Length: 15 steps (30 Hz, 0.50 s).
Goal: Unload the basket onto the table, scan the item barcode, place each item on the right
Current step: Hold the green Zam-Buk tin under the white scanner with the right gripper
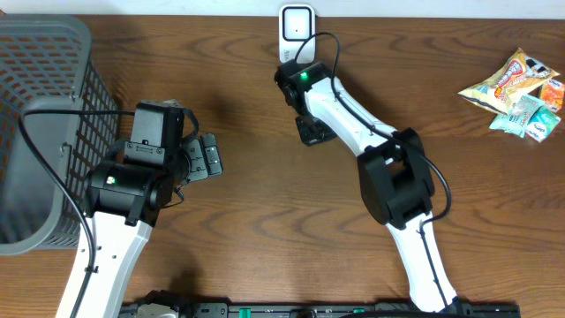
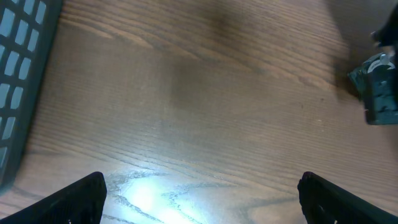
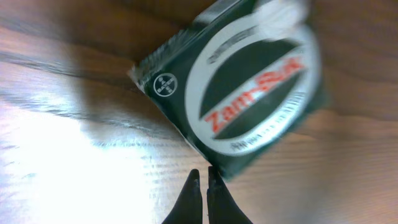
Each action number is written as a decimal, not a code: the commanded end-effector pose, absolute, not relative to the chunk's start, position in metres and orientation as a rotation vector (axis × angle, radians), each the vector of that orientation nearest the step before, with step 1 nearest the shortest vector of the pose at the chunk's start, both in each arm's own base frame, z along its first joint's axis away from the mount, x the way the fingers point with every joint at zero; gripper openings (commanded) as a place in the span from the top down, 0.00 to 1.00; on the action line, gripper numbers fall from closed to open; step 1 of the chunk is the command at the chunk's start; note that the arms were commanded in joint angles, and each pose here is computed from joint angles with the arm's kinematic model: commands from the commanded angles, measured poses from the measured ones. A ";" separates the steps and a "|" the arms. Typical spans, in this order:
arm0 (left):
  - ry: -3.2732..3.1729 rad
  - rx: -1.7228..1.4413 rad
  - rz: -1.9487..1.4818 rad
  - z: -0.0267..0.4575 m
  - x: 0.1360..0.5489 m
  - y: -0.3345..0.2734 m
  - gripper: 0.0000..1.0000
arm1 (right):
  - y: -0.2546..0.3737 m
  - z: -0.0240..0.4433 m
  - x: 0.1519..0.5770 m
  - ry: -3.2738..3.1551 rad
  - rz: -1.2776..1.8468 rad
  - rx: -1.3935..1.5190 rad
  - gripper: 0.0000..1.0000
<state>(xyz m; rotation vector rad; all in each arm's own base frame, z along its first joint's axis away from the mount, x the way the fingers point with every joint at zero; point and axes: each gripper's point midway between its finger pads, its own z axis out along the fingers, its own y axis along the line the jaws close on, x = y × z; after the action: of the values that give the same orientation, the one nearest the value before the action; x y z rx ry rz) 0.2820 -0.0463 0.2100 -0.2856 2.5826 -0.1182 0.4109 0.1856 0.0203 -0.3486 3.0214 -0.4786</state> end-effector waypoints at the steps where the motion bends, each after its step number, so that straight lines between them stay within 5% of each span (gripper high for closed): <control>1: 2.574 -0.298 -0.126 0.213 0.284 -0.047 0.02 | 0.185 0.085 0.429 2.863 -0.418 -0.263 0.99; 6: 2.574 -0.299 -0.126 0.213 0.284 -0.047 0.02 | 0.191 0.128 0.451 2.723 -0.294 -0.188 0.96; 11: 2.575 -0.299 -0.126 0.213 0.283 -0.046 0.02 | 0.193 0.132 0.463 2.707 -0.184 -0.169 0.74; 15: 2.574 -0.299 -0.126 0.213 0.284 -0.047 0.02 | 0.221 0.122 0.468 2.745 0.103 -0.191 0.85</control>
<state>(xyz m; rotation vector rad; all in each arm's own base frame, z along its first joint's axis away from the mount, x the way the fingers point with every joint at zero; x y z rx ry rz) 0.2820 -0.0464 0.2100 -0.2856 2.5822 -0.1183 0.4684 0.2014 0.1334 -0.1679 2.6939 -0.1092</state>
